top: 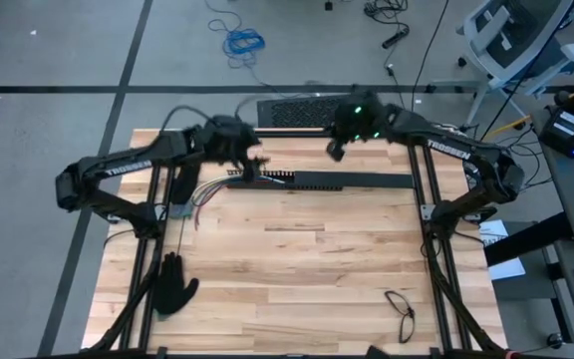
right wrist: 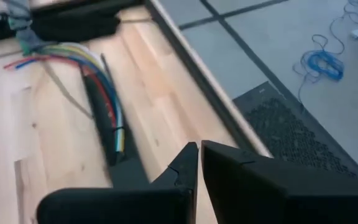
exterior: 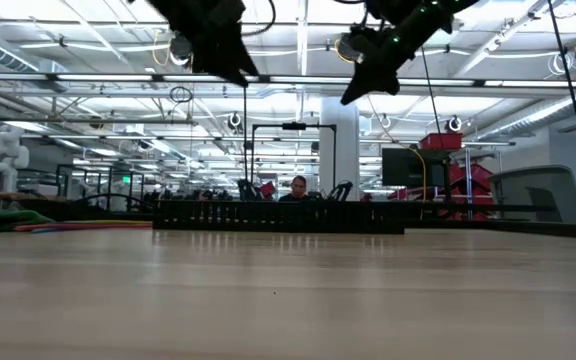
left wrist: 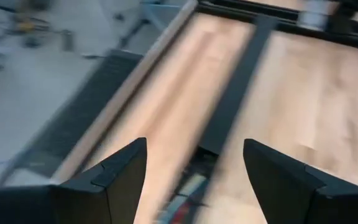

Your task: Ziptie cables

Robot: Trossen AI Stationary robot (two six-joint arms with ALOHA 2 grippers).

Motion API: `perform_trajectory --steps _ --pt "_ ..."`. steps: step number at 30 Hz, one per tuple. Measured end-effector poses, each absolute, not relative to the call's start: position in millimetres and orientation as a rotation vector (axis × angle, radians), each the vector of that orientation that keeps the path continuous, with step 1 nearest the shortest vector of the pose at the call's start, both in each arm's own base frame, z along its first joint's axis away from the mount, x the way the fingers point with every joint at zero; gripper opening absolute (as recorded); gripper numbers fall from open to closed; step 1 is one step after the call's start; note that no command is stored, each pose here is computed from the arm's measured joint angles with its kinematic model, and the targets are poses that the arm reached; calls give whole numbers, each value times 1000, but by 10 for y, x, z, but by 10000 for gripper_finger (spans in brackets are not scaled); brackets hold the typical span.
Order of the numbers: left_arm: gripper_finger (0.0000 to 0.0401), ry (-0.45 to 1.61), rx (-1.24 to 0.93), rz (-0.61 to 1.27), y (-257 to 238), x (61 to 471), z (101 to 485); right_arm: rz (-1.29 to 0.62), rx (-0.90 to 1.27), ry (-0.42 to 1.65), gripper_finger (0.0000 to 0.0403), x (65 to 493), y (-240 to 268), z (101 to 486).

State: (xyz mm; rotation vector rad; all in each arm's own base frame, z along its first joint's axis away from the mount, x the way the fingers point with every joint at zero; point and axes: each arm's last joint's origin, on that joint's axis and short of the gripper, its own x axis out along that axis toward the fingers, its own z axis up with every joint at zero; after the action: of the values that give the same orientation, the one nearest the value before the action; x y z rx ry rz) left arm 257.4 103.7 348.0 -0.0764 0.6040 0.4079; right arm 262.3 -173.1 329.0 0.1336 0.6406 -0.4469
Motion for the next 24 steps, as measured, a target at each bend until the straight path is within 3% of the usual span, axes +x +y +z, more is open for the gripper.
perform_trajectory --steps 4,12,24 --pt "262 529 -128 384 994 2462 3175 -470 171 696 18 2906 -1508 3110" --pt "262 386 -79 447 969 1986 3329 -355 222 1101 32 3289 -1372 2619" --pt "262 324 -106 513 955 1725 3455 -177 80 1355 218 3337 -1324 2617"
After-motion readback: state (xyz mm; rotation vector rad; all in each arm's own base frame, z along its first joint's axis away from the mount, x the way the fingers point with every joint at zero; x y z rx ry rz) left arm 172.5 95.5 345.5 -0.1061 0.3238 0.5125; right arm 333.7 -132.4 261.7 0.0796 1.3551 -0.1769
